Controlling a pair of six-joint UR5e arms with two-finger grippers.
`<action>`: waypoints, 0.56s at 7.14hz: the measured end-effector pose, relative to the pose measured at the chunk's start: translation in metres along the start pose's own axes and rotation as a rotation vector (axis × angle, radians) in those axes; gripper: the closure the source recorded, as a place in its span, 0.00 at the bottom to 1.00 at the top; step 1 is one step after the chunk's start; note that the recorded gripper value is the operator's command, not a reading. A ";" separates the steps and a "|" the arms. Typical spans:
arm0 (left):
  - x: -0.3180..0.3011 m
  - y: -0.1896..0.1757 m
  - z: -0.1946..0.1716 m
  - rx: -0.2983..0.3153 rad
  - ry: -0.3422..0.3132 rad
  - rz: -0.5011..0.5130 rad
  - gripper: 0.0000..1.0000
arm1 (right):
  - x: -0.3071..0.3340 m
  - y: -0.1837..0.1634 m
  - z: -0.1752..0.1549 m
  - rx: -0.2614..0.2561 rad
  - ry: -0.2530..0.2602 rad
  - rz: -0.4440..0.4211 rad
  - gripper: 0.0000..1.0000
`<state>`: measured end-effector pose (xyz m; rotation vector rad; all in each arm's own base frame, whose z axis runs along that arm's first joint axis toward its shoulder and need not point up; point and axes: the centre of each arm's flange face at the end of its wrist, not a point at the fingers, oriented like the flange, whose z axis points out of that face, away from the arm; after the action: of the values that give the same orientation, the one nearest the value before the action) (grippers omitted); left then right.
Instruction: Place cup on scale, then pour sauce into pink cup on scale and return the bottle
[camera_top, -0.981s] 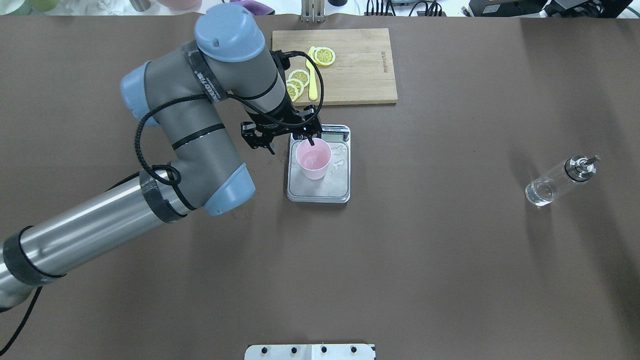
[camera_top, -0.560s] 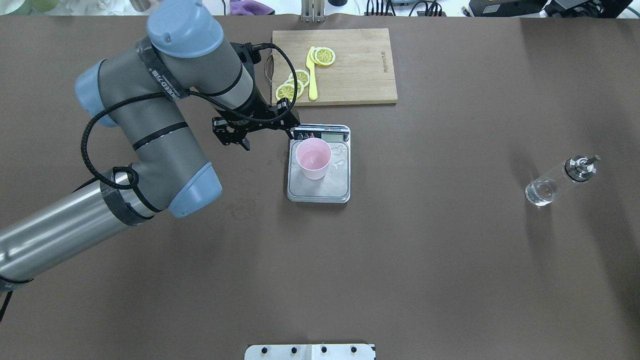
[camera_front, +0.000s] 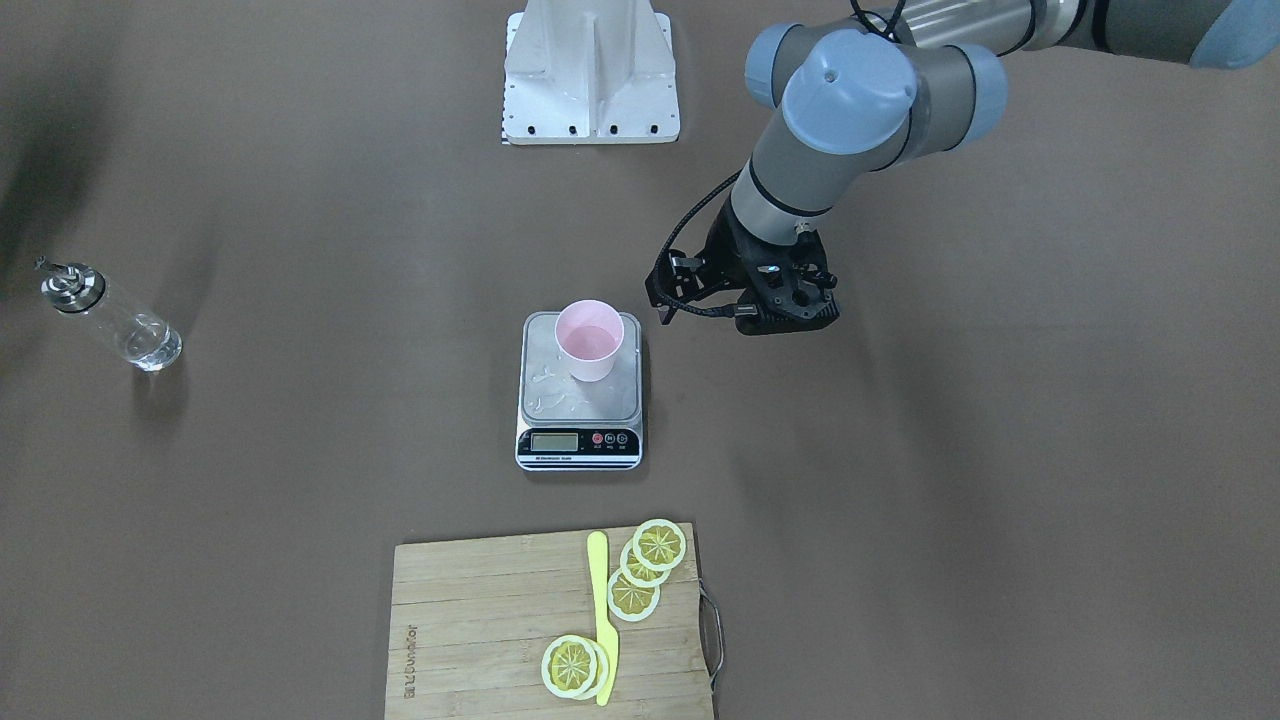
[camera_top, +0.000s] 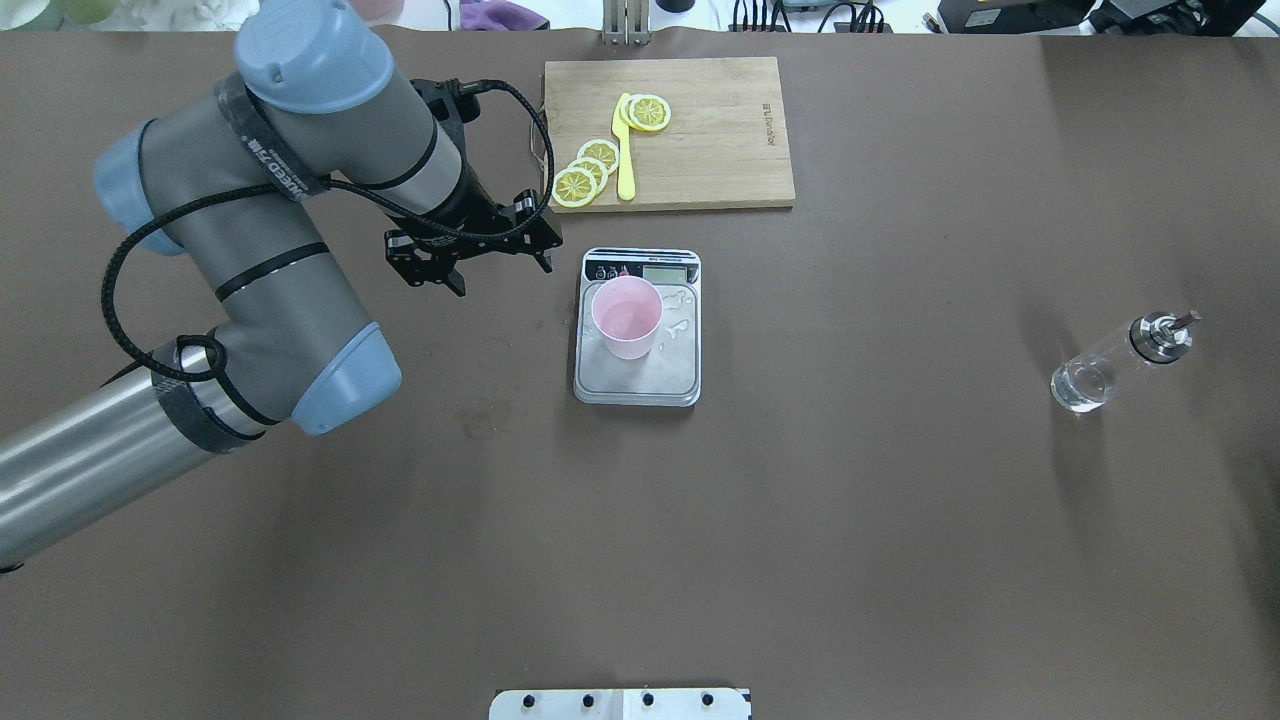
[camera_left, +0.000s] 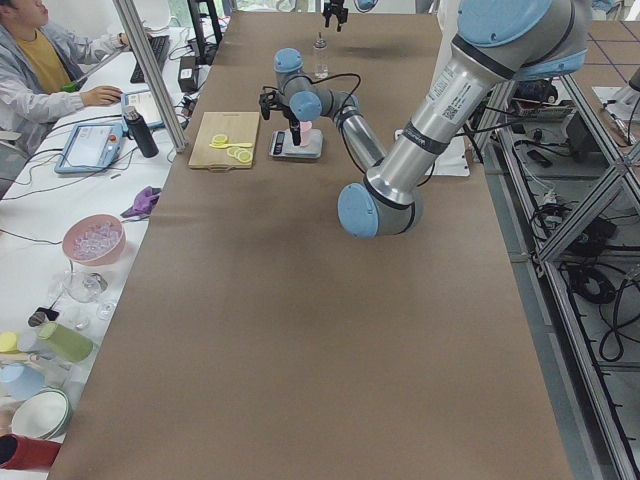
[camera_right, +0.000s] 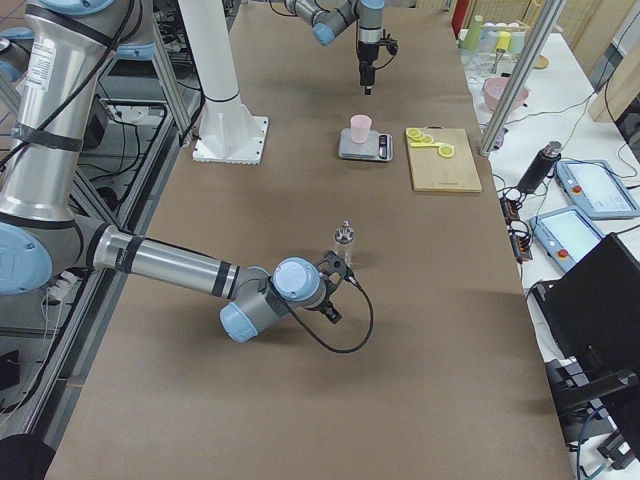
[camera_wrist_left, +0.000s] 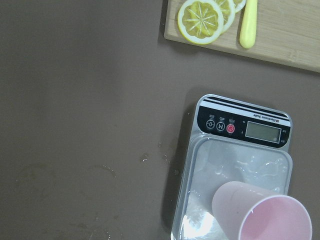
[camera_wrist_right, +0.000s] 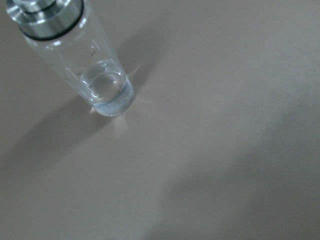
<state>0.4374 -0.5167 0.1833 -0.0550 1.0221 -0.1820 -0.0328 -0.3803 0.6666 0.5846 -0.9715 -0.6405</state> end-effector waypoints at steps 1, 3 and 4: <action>-0.008 0.000 -0.004 0.005 0.001 -0.003 0.02 | -0.007 -0.020 0.008 0.030 -0.019 -0.014 0.02; -0.024 -0.004 -0.012 0.018 0.000 -0.011 0.02 | -0.026 -0.041 0.027 0.087 0.001 0.001 0.02; -0.028 -0.006 -0.015 0.023 -0.001 -0.015 0.02 | -0.041 -0.045 0.042 0.123 0.000 0.025 0.02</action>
<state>0.4096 -0.5172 0.2004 -0.0416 1.0185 -0.2074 -0.0968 -0.3882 0.6310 0.6805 -1.0214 -0.5610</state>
